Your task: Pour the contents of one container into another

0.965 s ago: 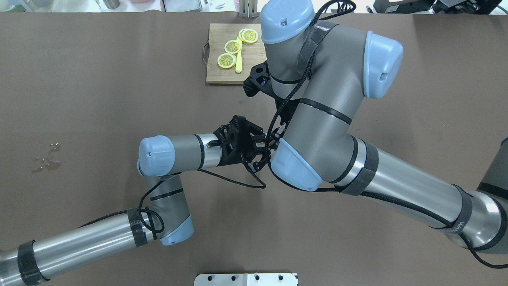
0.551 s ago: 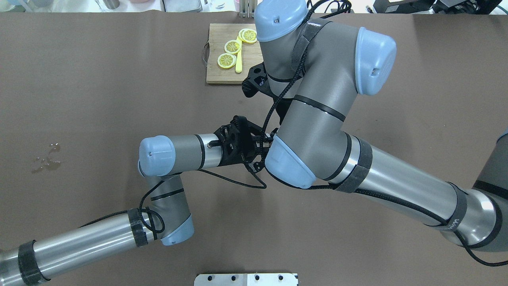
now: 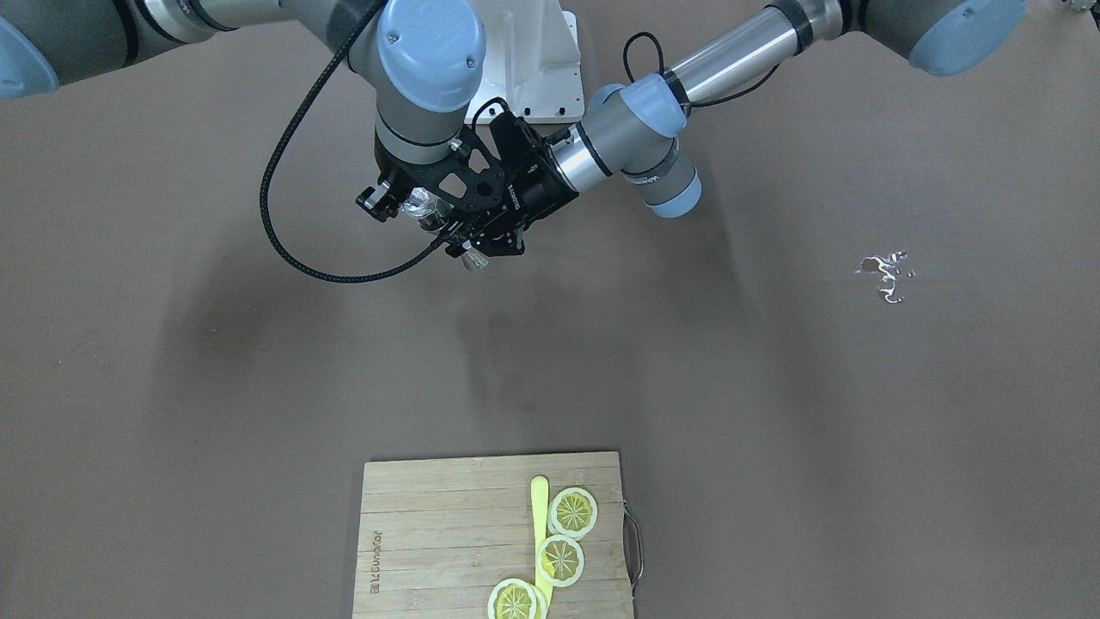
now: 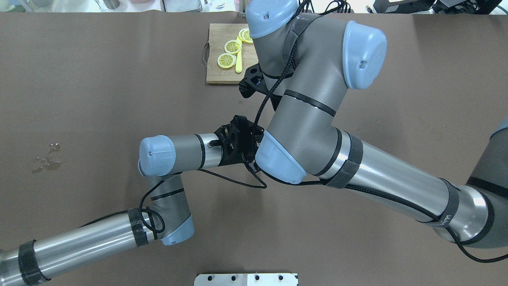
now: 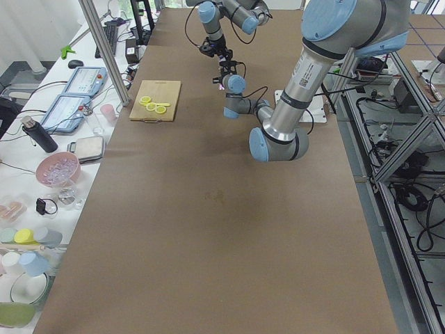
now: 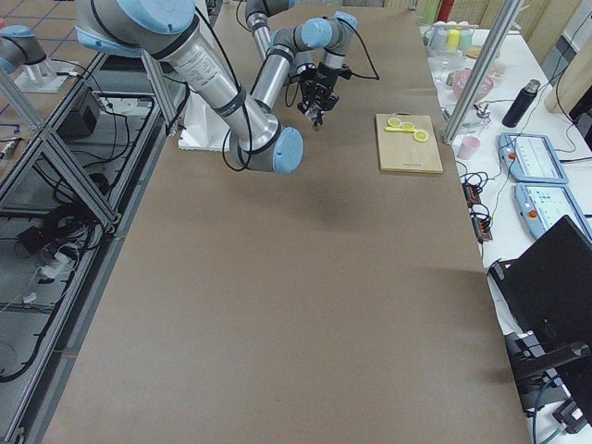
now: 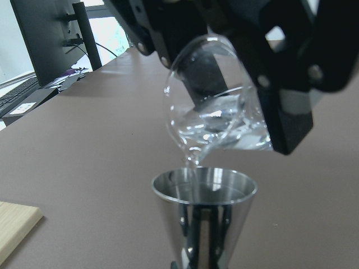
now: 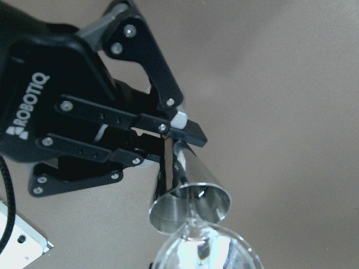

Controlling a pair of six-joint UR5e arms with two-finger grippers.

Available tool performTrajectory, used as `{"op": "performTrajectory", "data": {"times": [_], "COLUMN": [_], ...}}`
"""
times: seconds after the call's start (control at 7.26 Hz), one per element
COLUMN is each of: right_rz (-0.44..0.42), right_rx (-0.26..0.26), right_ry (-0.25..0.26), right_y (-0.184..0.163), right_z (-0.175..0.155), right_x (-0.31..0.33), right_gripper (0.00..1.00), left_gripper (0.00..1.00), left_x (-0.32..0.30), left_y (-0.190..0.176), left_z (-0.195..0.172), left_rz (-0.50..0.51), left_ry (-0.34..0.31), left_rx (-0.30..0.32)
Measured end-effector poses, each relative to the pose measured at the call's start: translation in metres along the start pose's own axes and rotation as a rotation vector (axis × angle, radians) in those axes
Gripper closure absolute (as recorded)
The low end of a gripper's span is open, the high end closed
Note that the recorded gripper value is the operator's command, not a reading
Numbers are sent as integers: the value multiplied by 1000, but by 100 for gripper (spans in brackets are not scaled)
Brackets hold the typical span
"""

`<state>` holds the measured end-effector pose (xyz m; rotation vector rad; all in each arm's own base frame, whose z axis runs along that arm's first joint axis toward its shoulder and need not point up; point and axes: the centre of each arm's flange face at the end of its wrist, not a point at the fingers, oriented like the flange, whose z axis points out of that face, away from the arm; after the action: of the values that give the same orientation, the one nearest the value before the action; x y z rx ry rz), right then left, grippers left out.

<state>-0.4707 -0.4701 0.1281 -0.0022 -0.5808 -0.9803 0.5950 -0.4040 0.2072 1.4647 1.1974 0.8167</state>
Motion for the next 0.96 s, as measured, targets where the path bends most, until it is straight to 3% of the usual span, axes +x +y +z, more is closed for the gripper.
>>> {"op": "performTrajectory", "data": {"times": [0.96], "right_rz": [-46], "right_rx": [-24], "right_ry": [-1], "right_y": [-1], "right_z": [-4], "right_x": [-1], "right_gripper": [100], "left_gripper": [100], "left_x": [0], "left_y": [0], "left_z": [0], "left_rz": [0], "left_ry": [0], "left_rx": [0]}}
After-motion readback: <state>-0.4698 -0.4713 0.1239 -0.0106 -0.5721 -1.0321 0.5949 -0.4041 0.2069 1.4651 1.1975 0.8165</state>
